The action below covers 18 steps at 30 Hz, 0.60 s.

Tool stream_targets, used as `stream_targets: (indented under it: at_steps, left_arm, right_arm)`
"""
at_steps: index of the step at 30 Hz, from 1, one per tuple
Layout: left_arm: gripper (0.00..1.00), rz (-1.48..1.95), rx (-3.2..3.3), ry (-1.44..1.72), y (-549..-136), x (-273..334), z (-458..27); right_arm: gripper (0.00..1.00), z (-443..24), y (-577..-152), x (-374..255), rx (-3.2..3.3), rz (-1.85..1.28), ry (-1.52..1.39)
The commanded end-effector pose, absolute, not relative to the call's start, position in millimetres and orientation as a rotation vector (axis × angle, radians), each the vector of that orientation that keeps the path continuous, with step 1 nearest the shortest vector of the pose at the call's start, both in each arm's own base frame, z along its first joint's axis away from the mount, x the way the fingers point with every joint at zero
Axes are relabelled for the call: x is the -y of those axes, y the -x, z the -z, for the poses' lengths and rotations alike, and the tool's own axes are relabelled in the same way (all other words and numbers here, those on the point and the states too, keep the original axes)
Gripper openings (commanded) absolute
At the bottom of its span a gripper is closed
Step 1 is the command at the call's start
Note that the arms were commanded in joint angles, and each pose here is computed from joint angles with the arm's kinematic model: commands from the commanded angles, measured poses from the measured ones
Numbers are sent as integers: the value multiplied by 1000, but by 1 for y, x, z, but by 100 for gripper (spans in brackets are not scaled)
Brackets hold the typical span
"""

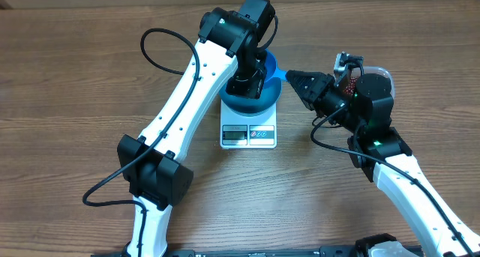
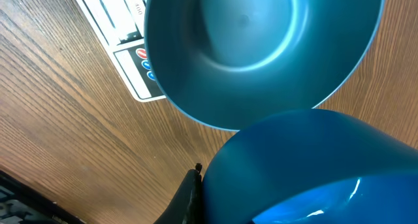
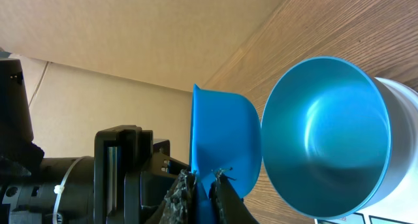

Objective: Scoop item into bowl and weigh 150g on scale

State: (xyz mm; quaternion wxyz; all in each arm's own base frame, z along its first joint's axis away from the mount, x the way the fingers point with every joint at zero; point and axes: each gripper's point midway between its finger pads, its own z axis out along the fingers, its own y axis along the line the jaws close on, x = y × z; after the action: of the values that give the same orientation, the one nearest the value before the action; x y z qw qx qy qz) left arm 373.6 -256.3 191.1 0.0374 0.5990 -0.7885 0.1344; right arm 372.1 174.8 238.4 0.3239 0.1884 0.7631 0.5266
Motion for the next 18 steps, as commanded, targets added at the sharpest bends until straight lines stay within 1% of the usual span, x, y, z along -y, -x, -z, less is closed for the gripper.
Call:
stream_targets:
  at_steps: [1, 3, 14, 16, 18]
  left_arm:
    - [4, -510, 2469, -1825, -374, 256, -217]
    - [4, -510, 2469, -1826, -374, 256, -217]
    - [4, -509, 2470, -1827, -374, 256, -217]
    - [9, -508, 2472, -1829, -375, 255, -217]
    - [18, -509, 2471, -1830, -375, 255, -217]
  right_arm:
    - [7, -248, -374, -176, -1980, -1378, -478]
    - [4, -248, -374, -176, -1980, -1377, -478]
    - [4, -248, -374, -176, -1980, -1378, -479]
    - [4, -248, -374, -176, -1980, -1377, -479]
    - [4, -248, -374, -176, -1980, -1378, -478]
